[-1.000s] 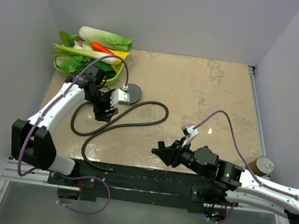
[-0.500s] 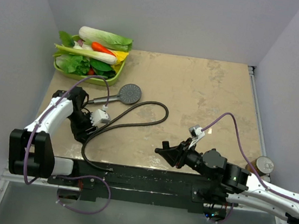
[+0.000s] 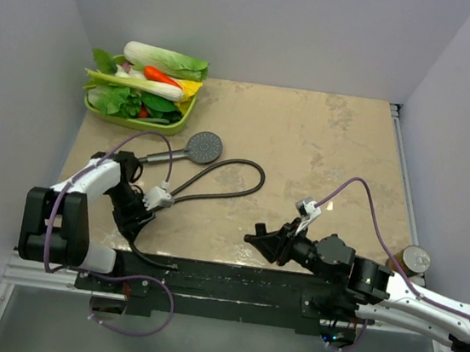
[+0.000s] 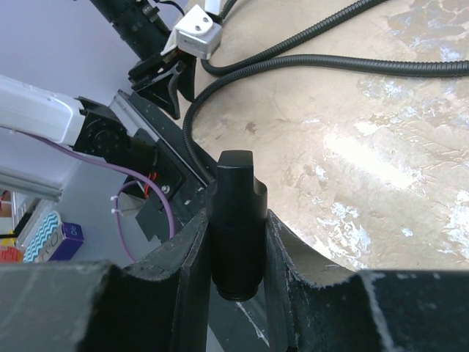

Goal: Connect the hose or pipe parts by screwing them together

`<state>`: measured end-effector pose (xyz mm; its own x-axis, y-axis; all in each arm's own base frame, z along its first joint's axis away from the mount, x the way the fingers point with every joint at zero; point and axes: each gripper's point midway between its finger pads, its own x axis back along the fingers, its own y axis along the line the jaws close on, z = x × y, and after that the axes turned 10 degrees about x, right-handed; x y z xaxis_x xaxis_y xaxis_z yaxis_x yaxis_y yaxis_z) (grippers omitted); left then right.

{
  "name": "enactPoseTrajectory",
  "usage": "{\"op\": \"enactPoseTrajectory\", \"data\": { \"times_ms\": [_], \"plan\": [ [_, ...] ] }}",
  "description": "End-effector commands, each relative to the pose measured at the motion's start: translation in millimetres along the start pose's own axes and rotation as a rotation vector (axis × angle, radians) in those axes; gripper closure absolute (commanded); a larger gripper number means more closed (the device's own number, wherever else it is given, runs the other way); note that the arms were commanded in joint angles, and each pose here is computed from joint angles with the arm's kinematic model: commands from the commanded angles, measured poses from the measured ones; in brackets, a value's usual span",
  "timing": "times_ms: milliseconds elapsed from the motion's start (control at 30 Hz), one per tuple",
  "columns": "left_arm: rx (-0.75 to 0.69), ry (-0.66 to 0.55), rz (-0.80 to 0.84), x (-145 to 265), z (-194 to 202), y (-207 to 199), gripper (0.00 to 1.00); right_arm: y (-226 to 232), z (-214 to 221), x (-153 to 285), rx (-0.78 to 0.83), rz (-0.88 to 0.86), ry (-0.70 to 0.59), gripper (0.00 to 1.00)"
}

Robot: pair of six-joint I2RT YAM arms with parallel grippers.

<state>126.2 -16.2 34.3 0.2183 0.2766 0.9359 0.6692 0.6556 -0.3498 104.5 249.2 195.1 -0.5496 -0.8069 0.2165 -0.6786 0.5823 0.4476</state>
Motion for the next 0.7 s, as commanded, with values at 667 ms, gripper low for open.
{"op": "enactPoseTrajectory", "data": {
  "times_ms": [667],
  "plan": [
    [0.010, -0.093, 0.041, -19, -81, 20, 0.45, 21, -28, -5, -0.010, -0.062, -0.075, 1.00]
  ]
}}
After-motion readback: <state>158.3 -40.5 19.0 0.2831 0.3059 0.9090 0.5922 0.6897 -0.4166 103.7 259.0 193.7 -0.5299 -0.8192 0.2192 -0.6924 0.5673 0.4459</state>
